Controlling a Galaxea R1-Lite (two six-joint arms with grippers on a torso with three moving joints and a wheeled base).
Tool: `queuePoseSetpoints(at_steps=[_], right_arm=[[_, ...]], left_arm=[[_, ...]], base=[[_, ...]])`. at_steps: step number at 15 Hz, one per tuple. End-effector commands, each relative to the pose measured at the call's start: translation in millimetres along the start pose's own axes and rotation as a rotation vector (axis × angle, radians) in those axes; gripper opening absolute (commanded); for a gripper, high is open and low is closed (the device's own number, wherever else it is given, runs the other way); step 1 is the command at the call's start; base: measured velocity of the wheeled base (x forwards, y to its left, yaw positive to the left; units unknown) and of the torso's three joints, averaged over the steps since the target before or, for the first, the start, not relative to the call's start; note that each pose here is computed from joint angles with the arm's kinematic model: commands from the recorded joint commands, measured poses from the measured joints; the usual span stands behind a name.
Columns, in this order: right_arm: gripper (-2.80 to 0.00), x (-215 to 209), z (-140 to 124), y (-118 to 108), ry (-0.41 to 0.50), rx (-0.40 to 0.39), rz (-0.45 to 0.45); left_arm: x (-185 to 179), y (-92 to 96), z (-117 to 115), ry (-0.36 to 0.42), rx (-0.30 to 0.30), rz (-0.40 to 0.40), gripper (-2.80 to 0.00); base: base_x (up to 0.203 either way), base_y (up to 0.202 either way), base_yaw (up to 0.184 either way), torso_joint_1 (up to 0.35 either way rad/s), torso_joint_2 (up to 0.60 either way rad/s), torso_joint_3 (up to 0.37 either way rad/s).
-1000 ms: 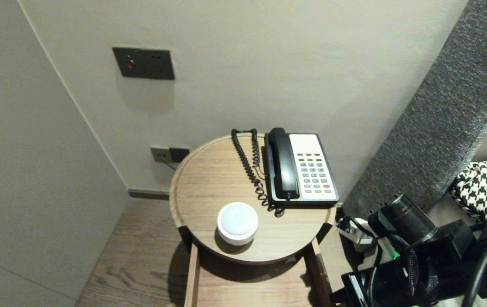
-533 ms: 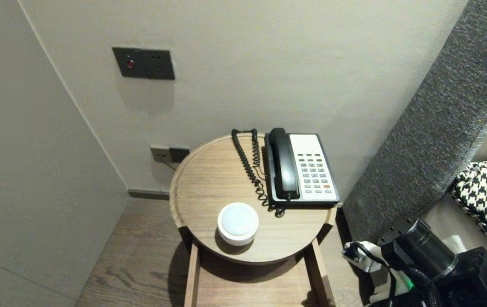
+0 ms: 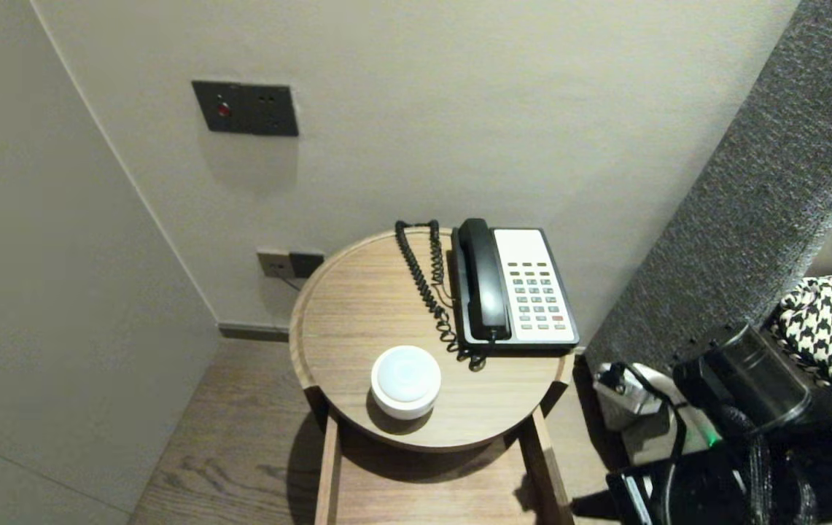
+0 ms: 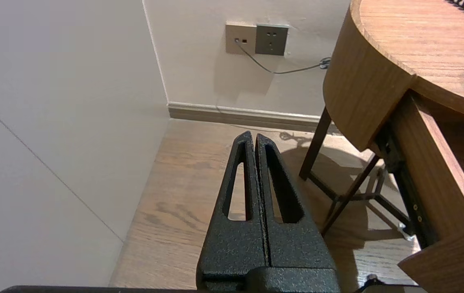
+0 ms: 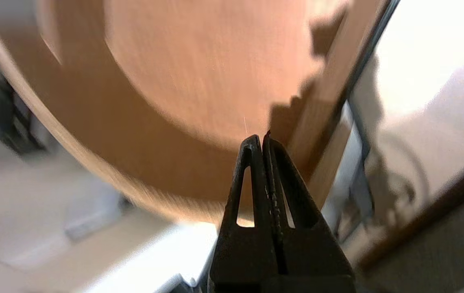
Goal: Put the remote controls on the table in the drawer one by one
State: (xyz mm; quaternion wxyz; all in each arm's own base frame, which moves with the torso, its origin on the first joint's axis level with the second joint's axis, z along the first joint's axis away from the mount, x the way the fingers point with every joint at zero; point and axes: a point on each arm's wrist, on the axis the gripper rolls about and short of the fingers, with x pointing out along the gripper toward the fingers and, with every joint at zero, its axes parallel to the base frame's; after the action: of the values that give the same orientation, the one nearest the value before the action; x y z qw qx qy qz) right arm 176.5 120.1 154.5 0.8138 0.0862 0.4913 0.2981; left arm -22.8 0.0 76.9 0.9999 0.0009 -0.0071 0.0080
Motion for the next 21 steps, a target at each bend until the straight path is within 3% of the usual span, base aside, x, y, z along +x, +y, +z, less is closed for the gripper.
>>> queuePoseSetpoints(at_steps=[1,3,6,10,13,16,17,21], right_arm=[[-2.8,-18,38,1,-0.144,0.02,0.002],[-2.8,-36,67,10,-0.216,0.02,-0.015],[-2.8,-53,98,24,-0.246,0.009,-0.096],[-2.8,-32,132,65,-0.251,-0.125,-0.233],[-2.8,-14,140,95,-0.255,-0.209,-0.212],[-2.8,-10,131,116,-0.245,-0.288,-0.169],[0.0,-9,128,123,-0.242,-0.304,-0.153],[0.0,5,123,136,-0.23,-0.358,-0.121]], left_arm=[[0,0.0,0,-0.002,0.0,0.001,-2.8],[0,0.0,0,-0.003,0.0,0.001,-2.8],[0,0.0,0,-0.003,0.0,0.001,-2.8],[0,0.0,0,-0.003,0.0,0.001,-2.8],[0,0.0,0,-0.003,0.0,0.001,-2.8],[0,0.0,0,-0.003,0.0,0.001,-2.8],[0,0.0,0,-0.003,0.0,0.001,-2.8],[0,0.0,0,-0.002,0.0,0.001,-2.8]], base=[[0.0,0.0,0.0,0.0,0.0,0.0],[0.0,0.0,0.0,0.0,0.0,0.0],[0.0,0.0,0.0,0.0,0.0,0.0],[0.0,0.0,0.0,0.0,0.0,0.0],[0.0,0.0,0.0,0.0,0.0,0.0],[0.0,0.0,0.0,0.0,0.0,0.0],[0.0,0.0,0.0,0.0,0.0,0.0],[0.0,0.0,0.0,0.0,0.0,0.0]])
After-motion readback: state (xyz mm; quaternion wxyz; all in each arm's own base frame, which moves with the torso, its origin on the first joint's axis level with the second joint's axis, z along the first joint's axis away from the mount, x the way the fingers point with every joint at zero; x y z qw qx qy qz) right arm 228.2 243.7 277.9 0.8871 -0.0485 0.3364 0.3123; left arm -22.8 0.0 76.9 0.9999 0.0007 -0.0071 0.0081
